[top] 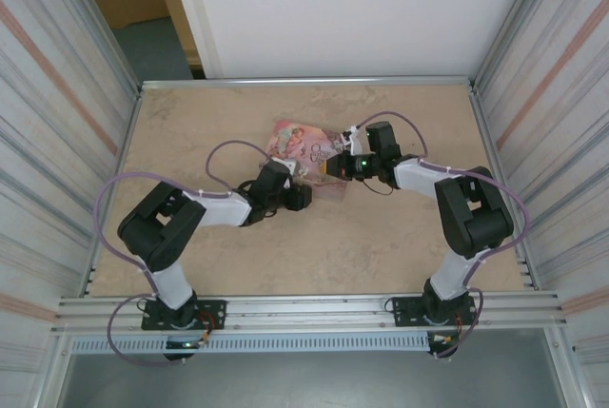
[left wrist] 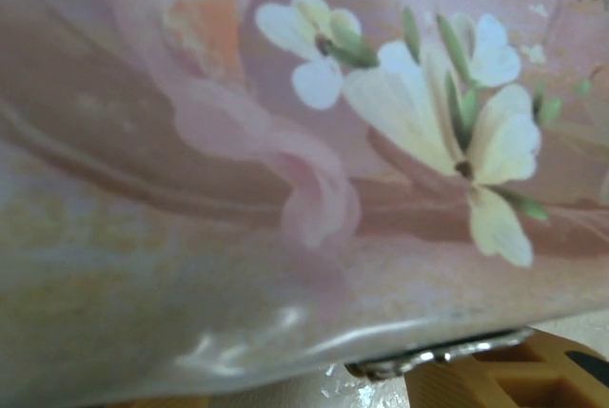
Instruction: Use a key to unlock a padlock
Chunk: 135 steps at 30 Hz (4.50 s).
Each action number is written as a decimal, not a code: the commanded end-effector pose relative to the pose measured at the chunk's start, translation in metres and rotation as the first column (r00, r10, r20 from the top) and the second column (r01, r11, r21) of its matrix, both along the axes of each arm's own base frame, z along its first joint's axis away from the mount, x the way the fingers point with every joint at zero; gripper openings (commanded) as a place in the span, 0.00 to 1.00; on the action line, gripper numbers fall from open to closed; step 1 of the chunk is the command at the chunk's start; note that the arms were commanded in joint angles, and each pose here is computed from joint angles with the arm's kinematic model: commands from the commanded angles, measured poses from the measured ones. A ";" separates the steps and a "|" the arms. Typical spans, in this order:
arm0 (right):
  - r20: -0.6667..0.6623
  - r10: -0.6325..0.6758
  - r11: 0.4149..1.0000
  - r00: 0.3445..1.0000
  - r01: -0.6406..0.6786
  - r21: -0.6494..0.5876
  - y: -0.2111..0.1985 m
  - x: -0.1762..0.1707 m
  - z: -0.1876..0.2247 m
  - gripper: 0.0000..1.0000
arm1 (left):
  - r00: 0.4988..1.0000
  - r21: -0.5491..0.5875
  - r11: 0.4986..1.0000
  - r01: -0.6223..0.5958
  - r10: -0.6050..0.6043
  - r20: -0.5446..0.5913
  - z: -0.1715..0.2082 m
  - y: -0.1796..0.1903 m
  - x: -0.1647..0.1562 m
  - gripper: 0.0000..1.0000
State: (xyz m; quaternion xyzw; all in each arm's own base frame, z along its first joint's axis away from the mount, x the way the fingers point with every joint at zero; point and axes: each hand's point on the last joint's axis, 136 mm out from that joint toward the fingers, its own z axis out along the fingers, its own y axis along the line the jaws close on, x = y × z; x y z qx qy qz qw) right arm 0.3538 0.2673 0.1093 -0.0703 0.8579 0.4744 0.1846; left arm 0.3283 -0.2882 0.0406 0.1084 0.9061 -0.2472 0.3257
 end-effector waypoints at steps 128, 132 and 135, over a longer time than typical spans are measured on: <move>0.615 0.073 0.893 0.785 0.223 -0.391 -0.005 -0.092 -0.036 0.00 | 0.919 -0.387 0.917 -0.099 -0.065 -0.389 0.101 -0.047 -0.039 0.06; 0.620 0.069 0.898 0.782 0.222 -0.380 -0.004 -0.091 -0.033 0.00 | 0.918 -0.388 0.917 -0.097 -0.068 -0.391 0.100 -0.047 -0.039 0.06; 0.619 0.067 0.897 0.782 0.224 -0.381 -0.005 -0.091 -0.033 0.00 | 0.918 -0.389 0.916 -0.098 -0.068 -0.391 0.101 -0.047 -0.039 0.06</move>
